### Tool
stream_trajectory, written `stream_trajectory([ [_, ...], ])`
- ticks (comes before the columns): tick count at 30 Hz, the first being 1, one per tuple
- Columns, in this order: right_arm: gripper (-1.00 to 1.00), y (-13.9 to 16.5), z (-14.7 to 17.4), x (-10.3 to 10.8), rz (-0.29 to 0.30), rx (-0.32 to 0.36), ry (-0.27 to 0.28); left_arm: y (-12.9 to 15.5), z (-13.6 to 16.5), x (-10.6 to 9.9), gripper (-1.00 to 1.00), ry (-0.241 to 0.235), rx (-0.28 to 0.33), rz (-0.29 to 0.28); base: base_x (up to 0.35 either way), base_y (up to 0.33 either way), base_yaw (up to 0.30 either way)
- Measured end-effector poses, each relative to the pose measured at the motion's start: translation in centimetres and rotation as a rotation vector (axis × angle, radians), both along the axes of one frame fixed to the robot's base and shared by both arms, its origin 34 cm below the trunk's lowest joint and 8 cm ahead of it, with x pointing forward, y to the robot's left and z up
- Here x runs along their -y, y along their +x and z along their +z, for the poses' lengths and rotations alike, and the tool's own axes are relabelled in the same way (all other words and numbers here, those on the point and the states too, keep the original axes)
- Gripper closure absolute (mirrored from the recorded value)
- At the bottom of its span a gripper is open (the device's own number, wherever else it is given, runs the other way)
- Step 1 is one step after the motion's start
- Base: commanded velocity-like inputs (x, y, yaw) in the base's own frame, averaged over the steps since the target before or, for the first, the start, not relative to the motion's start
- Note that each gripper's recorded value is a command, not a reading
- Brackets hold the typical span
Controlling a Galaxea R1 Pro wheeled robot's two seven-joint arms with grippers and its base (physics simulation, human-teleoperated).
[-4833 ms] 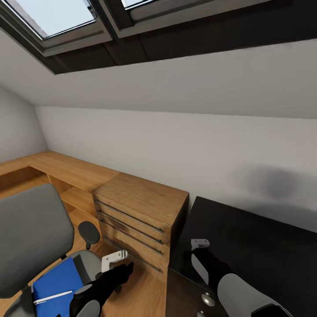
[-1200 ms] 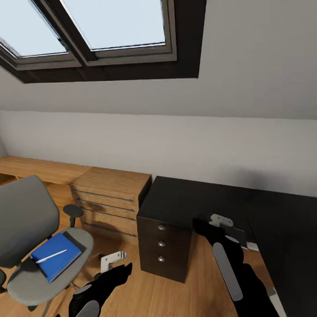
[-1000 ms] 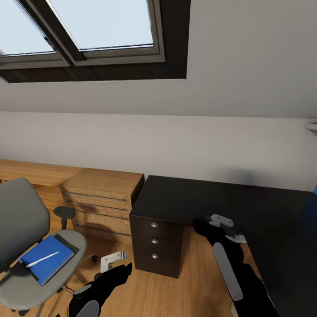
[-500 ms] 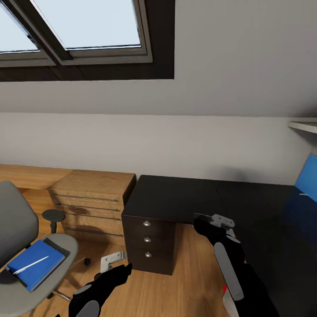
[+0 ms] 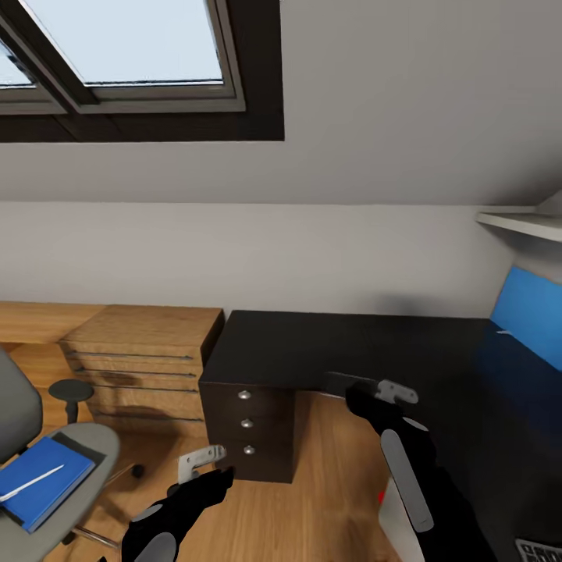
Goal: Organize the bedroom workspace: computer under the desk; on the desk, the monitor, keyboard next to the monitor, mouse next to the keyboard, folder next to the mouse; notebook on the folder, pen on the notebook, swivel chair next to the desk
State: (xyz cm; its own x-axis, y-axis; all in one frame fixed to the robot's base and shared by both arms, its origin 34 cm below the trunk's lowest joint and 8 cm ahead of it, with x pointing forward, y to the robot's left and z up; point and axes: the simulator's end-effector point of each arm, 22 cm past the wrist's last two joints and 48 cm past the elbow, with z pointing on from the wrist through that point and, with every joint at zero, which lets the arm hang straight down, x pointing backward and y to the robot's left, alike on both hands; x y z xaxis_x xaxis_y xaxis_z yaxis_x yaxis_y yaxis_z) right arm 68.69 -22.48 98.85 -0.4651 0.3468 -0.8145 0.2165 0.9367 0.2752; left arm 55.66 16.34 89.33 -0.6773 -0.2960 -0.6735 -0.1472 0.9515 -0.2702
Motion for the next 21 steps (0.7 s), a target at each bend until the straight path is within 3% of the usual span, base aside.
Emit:
stream_trajectory([
  [7, 1.0, 0.01, -0.03, 0.1, -0.002, -0.001, 0.001, 0.01, -0.01, 0.02, -1.0, 0.0, 0.0, 0.0, -0.125, 0.016, -0.268],
  [15, 1.0, 0.02, -0.05, 0.13, -0.003, -0.001, 0.001, 0.01, -0.01, 0.06, -1.0, -0.001, 0.0, 0.0, -0.219, 0.145, -0.27],
  [21, 1.0, 0.0, -0.12, 0.11, -0.003, -0.002, 0.001, -0.03, -0.08, 0.04, -1.0, -0.002, -0.003, 0.0, -0.052, 0.039, -0.259],
])
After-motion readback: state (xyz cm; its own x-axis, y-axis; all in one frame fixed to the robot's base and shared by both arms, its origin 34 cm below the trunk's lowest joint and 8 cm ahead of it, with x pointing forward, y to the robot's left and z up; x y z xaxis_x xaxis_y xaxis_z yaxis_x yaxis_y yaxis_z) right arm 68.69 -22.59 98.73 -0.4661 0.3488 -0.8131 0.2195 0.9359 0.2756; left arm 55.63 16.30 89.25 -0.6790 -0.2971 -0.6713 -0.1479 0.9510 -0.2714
